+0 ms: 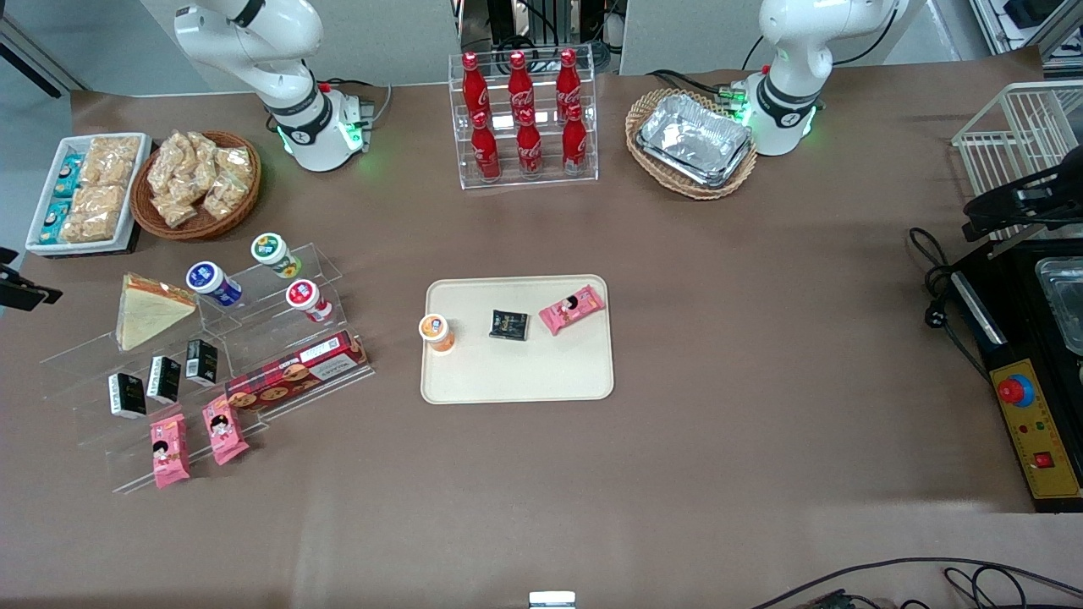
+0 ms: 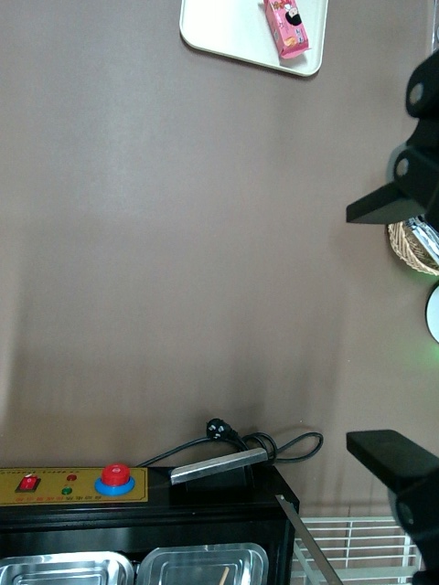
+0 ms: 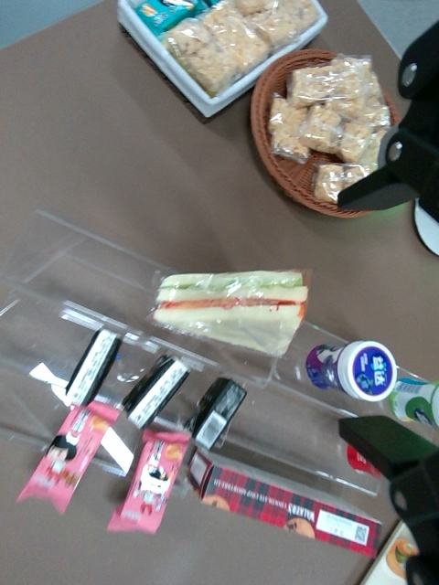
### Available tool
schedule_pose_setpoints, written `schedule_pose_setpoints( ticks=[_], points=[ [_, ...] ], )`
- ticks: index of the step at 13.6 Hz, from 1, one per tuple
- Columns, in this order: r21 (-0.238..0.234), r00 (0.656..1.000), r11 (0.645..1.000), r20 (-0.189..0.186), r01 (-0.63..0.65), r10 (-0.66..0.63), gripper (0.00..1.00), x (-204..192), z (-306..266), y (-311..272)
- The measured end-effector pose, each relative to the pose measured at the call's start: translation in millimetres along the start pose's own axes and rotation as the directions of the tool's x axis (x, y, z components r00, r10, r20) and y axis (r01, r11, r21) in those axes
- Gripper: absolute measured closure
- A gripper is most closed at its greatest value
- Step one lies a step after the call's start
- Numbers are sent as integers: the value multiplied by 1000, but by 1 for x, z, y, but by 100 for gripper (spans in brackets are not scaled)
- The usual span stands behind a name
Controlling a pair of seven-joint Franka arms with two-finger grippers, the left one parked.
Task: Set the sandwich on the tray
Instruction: 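Lower the right gripper and close it on the wrapped sandwich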
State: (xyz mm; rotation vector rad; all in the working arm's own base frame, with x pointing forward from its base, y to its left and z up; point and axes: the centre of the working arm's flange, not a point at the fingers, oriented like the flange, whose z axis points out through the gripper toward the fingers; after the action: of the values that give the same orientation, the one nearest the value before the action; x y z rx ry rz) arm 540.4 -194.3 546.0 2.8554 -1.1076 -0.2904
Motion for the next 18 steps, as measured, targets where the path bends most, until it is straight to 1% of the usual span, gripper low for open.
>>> schedule_pose_setpoints(
  ticks=[1,2,3,5,7,9,15,18],
  points=[
    [-3,1000,1000,21,-14,14,0,0,12,2],
    [-1,999,1000,30,-23,23,0,0,23,4],
    [6,999,999,28,-42,42,0,-1,37,4],
    [32,998,997,9,-69,69,0,-4,63,7],
    [48,997,996,3,-73,73,0,-10,83,10],
    [52,997,996,4,-73,73,0,-14,102,9],
    [61,997,996,-16,-72,73,0,-16,144,4],
    [59,997,996,-12,-72,73,0,-18,159,4]
  ],
)
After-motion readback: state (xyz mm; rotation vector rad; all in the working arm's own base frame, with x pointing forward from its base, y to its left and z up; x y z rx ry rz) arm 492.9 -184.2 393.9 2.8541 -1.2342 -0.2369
